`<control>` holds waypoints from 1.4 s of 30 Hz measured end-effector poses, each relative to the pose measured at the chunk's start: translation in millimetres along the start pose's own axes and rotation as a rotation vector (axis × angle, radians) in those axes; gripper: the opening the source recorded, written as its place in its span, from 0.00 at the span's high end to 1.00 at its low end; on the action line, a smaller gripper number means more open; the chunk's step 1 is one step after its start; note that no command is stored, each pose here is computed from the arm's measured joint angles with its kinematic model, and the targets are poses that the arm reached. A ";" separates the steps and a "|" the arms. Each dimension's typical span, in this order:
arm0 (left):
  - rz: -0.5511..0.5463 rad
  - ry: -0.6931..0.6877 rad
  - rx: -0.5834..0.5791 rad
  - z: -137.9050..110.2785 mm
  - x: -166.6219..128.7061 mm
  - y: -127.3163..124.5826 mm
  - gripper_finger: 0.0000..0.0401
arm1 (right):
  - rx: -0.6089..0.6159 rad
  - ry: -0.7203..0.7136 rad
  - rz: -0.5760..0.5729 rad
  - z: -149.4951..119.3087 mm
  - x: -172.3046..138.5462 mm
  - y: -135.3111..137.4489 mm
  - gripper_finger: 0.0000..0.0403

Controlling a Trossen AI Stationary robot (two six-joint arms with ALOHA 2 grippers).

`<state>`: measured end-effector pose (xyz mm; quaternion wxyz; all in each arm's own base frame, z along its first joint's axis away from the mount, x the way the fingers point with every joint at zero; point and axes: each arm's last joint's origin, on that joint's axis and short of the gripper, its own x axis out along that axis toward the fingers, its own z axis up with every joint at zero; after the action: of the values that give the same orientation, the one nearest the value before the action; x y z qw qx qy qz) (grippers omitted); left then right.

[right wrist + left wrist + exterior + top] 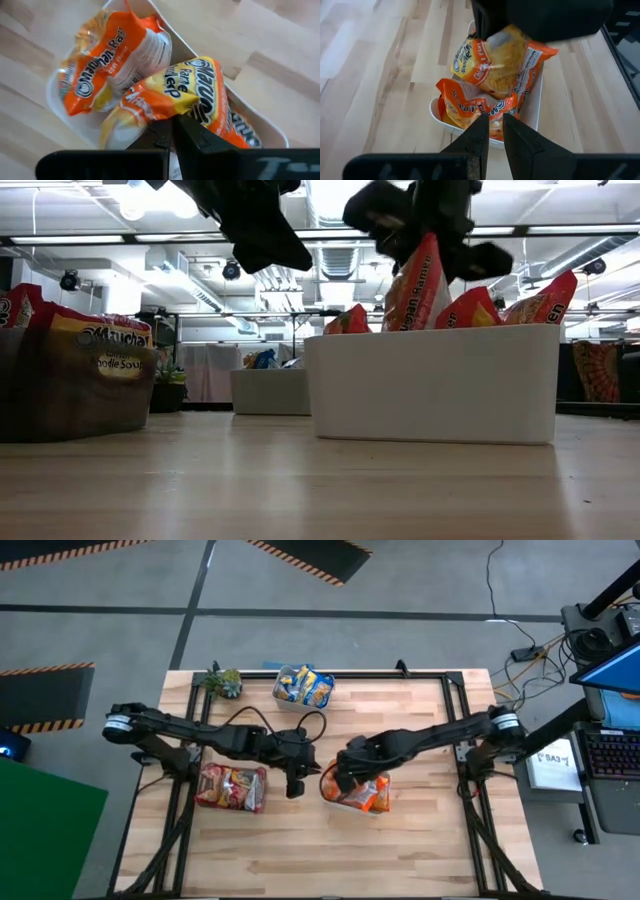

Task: Sort Maruchan noodles
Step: Put the orange noodle pack into the white bin

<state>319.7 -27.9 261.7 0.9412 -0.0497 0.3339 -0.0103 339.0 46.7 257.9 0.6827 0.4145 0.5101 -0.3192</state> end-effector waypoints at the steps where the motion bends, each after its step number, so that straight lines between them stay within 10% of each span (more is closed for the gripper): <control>1: 0.000 0.000 -0.005 0.0 0.0 0.0 0.91 | -0.022 0.004 -0.011 1.2 5.0 0.7 0.98; 20: 0.001 0.000 -0.025 0.0 0.1 0.1 0.91 | -0.316 0.023 0.112 14.8 32.0 13.7 0.98; 42: 0.017 -0.082 -0.046 12.1 -17.3 0.0 0.91 | -0.327 0.069 0.059 13.1 31.0 -0.4 0.98</control>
<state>313.8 -26.0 281.9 0.9528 -0.0689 0.2955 0.0077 352.9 34.4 229.7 0.7322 0.3234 0.5661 -0.1972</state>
